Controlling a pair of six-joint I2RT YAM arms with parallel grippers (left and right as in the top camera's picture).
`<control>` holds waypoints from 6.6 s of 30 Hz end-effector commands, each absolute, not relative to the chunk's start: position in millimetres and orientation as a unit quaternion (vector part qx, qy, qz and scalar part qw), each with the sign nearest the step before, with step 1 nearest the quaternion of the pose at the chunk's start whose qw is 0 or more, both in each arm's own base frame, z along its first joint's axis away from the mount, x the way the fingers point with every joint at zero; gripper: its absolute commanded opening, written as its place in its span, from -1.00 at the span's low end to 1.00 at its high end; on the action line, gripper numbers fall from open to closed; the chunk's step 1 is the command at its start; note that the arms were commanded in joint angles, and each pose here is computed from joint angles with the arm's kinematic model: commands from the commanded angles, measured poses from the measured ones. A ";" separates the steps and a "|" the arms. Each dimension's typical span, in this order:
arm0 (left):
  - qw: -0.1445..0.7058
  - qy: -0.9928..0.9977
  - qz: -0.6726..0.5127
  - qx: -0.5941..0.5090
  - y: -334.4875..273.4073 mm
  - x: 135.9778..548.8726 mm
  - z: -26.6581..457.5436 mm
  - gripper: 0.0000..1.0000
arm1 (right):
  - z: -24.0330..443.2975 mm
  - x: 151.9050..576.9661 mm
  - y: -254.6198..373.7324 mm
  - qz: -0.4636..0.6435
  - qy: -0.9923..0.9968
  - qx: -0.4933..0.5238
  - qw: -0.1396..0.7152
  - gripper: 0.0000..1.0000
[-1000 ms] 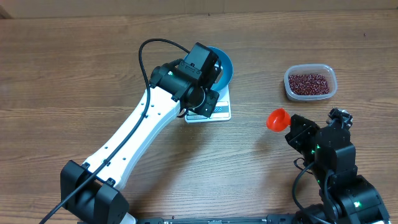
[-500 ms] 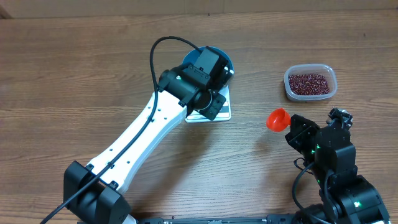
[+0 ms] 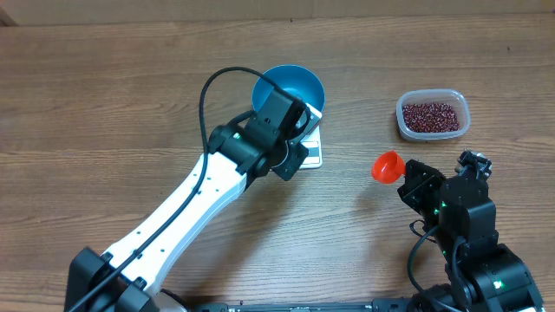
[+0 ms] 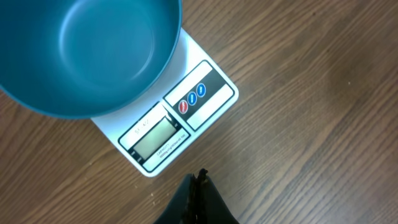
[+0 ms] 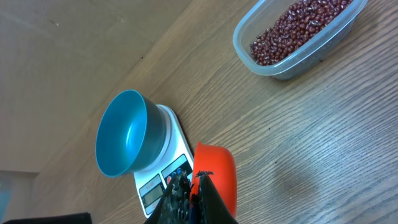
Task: Scoop item into bowl and weigh 150g on scale
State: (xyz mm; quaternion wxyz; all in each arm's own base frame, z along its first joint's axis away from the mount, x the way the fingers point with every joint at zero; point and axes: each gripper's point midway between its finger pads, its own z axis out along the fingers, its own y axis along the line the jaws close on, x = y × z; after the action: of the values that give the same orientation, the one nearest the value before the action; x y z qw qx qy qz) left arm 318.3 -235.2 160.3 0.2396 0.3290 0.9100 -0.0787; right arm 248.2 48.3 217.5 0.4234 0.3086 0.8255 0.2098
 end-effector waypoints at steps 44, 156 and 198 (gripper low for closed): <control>0.252 0.877 -0.028 0.409 -260.3 341.7 65.0 -0.91 | 222.9 255.2 48.5 0.202 0.826 0.307 0.428 -0.93; 0.261 0.883 0.007 0.390 -251.6 358.4 43.4 -0.92 | 215.6 261.3 50.4 0.195 0.832 0.308 0.418 -0.93; 0.247 0.888 0.008 0.387 -251.5 361.5 19.5 -0.92 | 215.7 261.3 50.4 0.195 0.832 0.308 0.418 -0.93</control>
State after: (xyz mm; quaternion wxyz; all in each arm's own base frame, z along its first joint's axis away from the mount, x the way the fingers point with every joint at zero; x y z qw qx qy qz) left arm 362.8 -256.5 33.9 0.2621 0.3879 0.8836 0.0088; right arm 257.8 51.4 201.1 0.4000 0.3109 0.8406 0.1915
